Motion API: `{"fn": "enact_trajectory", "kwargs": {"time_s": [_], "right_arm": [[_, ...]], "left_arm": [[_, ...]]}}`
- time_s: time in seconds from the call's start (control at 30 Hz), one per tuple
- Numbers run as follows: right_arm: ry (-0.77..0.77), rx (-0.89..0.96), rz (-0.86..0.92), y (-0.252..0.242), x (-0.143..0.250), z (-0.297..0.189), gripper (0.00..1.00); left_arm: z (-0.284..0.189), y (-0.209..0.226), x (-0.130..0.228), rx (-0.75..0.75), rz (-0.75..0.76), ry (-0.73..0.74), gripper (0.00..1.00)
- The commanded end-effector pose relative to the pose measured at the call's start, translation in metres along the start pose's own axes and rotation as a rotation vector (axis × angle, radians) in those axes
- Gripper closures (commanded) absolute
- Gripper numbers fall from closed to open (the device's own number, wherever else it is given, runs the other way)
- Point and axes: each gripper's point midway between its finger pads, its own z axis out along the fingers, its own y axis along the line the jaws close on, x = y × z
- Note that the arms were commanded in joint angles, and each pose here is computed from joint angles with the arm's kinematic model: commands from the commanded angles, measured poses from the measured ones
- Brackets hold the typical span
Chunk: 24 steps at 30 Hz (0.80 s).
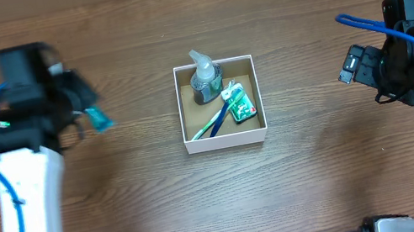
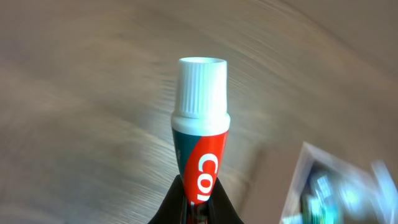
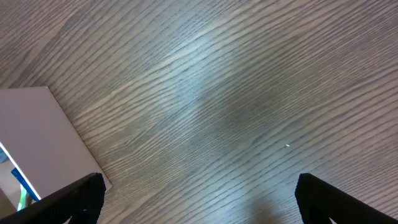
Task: Pack container
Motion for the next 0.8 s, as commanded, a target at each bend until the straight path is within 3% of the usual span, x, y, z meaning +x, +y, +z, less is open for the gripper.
{"fn": "enact_trajectory", "kwargs": {"time_s": [0.0, 0.17, 0.33, 0.53, 0.77], "right_arm": [[-0.006, -0.001, 0.0, 0.0, -0.002, 0.0, 0.0], [-0.001, -0.015, 0.0, 0.002, -0.001, 0.0, 0.0], [-0.001, -0.015, 0.0, 0.002, -0.001, 0.0, 0.0], [0.0, -0.015, 0.0, 0.002, -0.001, 0.0, 0.0], [0.001, -0.014, 0.0, 0.002, -0.001, 0.0, 0.0]], "left_arm": [[-0.012, -0.06, 0.03, 0.09, 0.518, 0.003, 0.96], [-0.004, -0.124, 0.083, 0.219, 0.926, 0.049, 0.96], [0.016, -0.174, 0.128, 0.314, 1.197, 0.064, 0.96], [0.054, -0.209, 0.17, 0.359, 1.336, 0.101, 0.96], [0.099, -0.204, 0.19, 0.296, 1.358, 0.179, 0.96]]}}
